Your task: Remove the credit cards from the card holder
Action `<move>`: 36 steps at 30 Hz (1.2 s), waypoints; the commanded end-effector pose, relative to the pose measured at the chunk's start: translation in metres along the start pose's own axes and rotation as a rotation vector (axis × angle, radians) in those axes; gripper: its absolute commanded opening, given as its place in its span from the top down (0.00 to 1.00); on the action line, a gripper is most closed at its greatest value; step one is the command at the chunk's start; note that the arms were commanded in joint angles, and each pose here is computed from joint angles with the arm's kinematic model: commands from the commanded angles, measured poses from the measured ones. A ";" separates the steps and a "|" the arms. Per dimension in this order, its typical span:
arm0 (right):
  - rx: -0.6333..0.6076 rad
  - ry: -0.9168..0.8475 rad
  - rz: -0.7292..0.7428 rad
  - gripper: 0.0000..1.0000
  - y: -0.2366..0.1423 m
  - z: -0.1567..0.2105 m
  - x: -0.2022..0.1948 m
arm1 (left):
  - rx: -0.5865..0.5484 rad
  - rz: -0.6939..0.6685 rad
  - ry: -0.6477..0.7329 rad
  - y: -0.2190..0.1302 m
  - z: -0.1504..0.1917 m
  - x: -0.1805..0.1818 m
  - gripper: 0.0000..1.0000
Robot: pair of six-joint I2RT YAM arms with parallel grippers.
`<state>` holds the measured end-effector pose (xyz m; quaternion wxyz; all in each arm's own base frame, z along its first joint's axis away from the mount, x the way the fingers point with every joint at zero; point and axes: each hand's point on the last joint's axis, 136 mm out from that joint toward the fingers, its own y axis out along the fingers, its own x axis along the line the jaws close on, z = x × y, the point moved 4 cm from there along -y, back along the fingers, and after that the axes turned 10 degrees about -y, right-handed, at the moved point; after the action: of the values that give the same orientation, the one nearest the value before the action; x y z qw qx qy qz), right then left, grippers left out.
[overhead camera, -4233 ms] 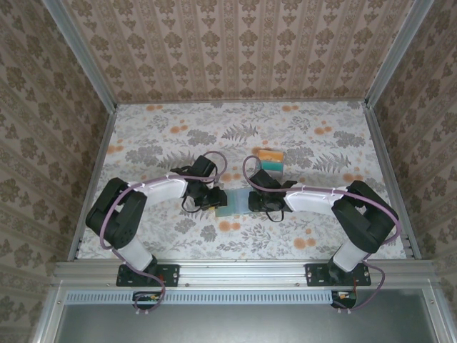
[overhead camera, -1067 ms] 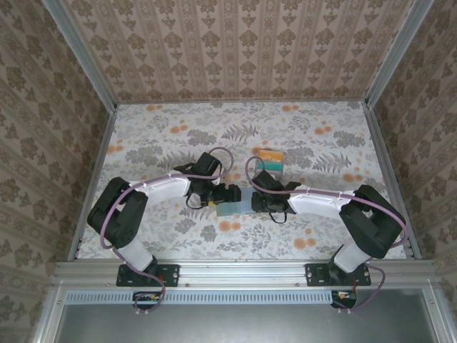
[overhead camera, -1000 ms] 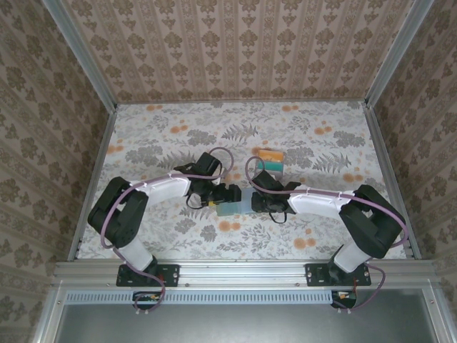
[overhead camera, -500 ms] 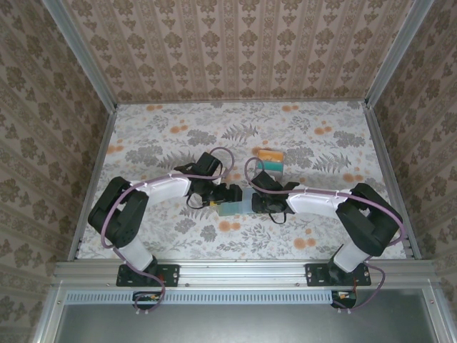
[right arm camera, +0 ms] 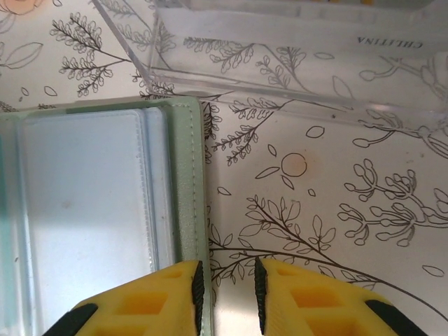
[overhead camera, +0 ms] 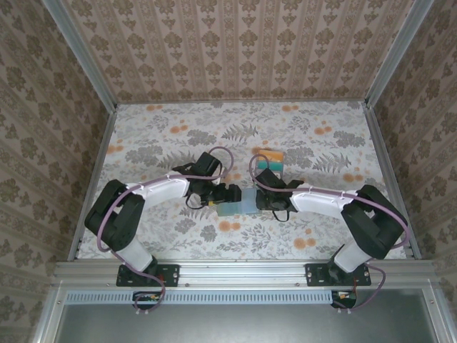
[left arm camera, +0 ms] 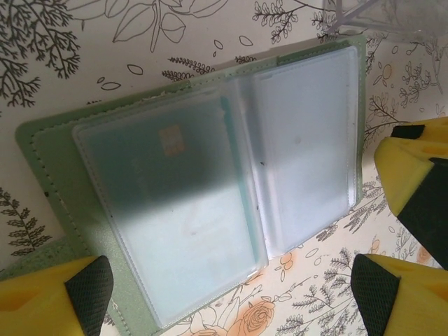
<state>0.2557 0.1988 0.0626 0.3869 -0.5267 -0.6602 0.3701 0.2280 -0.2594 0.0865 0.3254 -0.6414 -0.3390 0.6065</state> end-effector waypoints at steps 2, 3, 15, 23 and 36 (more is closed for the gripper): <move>0.029 0.017 -0.055 0.71 0.008 0.005 0.008 | 0.010 0.003 0.031 -0.002 0.002 -0.006 0.08; 0.027 0.013 -0.069 0.71 0.009 0.005 0.011 | 0.014 0.001 0.030 -0.001 0.003 -0.005 0.08; 0.071 0.015 -0.100 0.76 0.019 0.013 0.017 | 0.056 -0.003 0.015 0.011 0.006 -0.001 0.08; 0.071 0.016 -0.102 0.75 0.018 0.013 0.018 | 0.068 0.007 0.026 0.013 0.006 -0.004 0.08; 0.078 0.013 -0.092 0.74 0.019 0.015 0.017 | 0.061 0.063 0.058 0.012 0.005 -0.017 0.09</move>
<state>0.2566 0.2164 0.0537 0.4164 -0.4930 -0.6766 0.3547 0.2208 -0.2730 0.0837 0.3346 -0.6474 -0.3063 0.6125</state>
